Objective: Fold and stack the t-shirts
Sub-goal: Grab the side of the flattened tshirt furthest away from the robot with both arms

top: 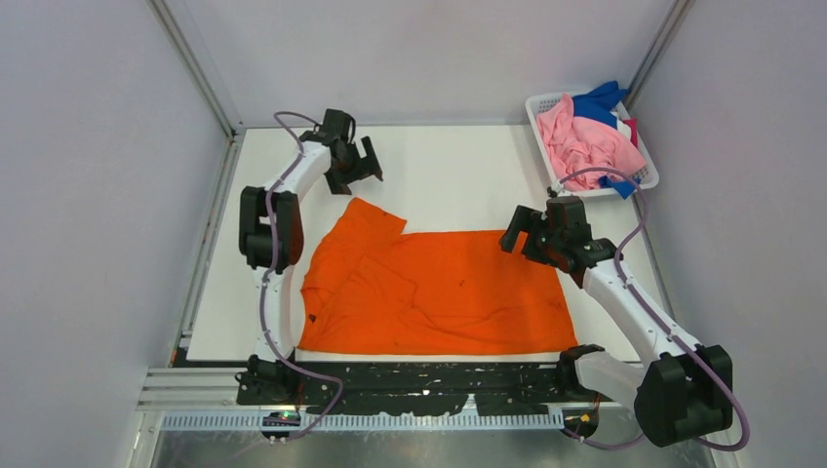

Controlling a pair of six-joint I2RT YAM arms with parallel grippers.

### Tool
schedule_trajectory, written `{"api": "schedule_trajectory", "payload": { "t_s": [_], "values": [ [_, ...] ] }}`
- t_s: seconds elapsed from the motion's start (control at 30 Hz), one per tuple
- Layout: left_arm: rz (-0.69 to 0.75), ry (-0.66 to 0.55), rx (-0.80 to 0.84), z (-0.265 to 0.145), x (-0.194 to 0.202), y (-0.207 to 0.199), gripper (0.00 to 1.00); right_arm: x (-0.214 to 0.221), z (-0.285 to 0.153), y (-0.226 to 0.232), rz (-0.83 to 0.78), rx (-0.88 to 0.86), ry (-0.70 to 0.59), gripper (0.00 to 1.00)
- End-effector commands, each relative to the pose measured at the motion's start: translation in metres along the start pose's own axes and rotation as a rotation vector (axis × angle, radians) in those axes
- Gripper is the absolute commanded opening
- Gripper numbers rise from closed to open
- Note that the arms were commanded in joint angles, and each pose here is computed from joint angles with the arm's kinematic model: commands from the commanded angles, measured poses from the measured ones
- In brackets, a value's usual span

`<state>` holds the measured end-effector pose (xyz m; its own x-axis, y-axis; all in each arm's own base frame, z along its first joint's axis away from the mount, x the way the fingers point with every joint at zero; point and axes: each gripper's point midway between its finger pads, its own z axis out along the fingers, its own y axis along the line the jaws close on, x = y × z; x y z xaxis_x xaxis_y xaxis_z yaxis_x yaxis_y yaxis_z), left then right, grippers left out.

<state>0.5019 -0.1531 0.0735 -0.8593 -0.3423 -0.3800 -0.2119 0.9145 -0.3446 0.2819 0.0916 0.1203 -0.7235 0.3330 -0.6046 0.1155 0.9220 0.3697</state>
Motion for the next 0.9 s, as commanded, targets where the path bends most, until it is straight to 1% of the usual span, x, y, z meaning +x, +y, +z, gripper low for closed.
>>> {"api": "schedule_trajectory", "payload": {
  "t_s": [0.0, 0.1, 0.27, 0.43, 0.5, 0.6, 0.67, 0.77, 0.8, 0.87],
  "values": [
    [-0.090, 0.020, 0.058, 0.014, -0.012, -0.004, 1.00, -0.012, 0.005, 0.006, 0.012, -0.025, -0.044, 0.96],
    [-0.126, 0.028, 0.055, 0.022, -0.012, -0.002, 0.99, -0.015, 0.004, 0.005, 0.013, -0.021, -0.055, 0.95],
    [-0.144, 0.047, 0.038, 0.027, -0.006, 0.002, 1.00, -0.016, 0.003, 0.002, 0.017, -0.012, -0.064, 0.95],
    [-0.147, 0.122, 0.070, 0.031, 0.015, -0.001, 1.00, -0.014, 0.004, -0.001, 0.021, -0.006, -0.060, 0.95],
    [-0.133, 0.136, 0.058, 0.029, 0.022, 0.000, 0.97, -0.014, 0.004, -0.001, 0.021, -0.006, -0.060, 0.95],
    [-0.109, 0.143, -0.001, 0.023, 0.030, 0.007, 0.90, -0.015, 0.005, -0.001, 0.021, -0.004, -0.060, 0.95],
    [-0.087, 0.138, -0.064, 0.021, 0.032, 0.015, 0.83, -0.015, 0.005, -0.001, 0.021, -0.003, -0.059, 0.95],
    [-0.059, 0.141, -0.133, 0.017, 0.034, 0.022, 0.67, -0.013, 0.006, -0.003, 0.021, 0.002, -0.054, 0.95],
    [-0.050, 0.140, -0.148, 0.016, 0.034, 0.023, 0.59, -0.013, 0.007, -0.003, 0.022, 0.003, -0.054, 0.95],
    [-0.036, 0.136, -0.163, 0.015, 0.033, 0.023, 0.50, -0.012, 0.007, -0.004, 0.022, 0.007, -0.050, 0.95]
  ]
}}
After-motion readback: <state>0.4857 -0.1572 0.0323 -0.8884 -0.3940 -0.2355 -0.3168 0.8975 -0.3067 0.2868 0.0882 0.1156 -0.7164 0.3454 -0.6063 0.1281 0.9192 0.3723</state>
